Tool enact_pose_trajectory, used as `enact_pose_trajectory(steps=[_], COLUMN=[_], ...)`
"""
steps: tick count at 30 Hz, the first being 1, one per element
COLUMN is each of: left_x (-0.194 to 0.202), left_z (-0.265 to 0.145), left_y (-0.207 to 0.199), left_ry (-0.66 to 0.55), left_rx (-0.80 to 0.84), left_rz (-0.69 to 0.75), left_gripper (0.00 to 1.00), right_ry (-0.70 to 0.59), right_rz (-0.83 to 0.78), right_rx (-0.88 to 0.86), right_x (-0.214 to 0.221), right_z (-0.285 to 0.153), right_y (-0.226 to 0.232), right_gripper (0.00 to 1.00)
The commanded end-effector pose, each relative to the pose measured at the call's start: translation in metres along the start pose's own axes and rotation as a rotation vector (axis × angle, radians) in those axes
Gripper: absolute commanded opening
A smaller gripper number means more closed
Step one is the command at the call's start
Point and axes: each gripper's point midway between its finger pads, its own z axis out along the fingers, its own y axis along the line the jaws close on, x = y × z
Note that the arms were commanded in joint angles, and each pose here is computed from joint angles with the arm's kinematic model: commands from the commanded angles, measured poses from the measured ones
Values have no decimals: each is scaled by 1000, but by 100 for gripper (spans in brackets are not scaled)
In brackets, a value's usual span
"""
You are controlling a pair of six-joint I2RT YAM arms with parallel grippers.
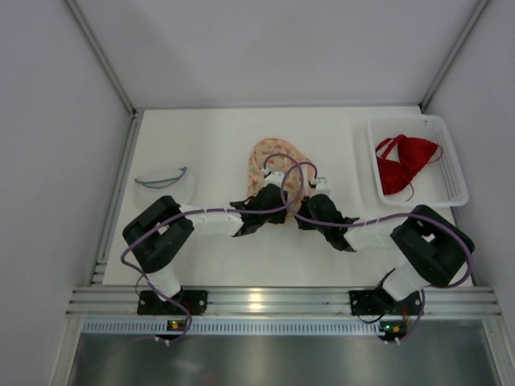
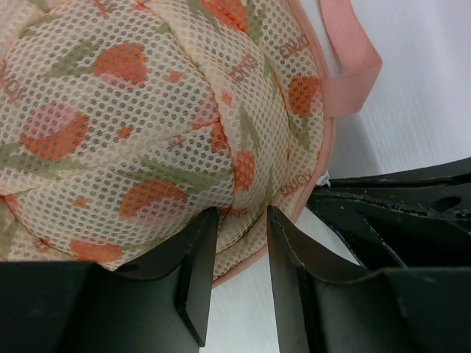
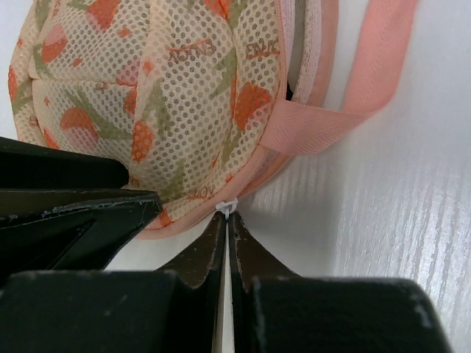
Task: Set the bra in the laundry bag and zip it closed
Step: Zip the laundry bag at the center of the board.
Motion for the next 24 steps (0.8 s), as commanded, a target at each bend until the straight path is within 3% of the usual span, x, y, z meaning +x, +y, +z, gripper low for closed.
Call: enact_pose_trajectory(steps=[1,12,19,24], left_x=[-11,51,60,60], left_z=[10,-13,-17,-27], left_y=[-4,51,80,82], left_ry=[-80,50,83,108], left_rx=[6,-174,-262,-210], left_rz=[-53,-147,-184,-143], left_gripper=[38,35,34,33], right_ry=[-41,-12,16,26], right_rz=[28,-69,-116,-109], right_rx=[-14,88,159,150], right_x=[-13,-7,-4,-4], right_z=[-2,1,-4,-3], right_y=[5,-21,-46,-46], right_gripper=[0,0,0,0])
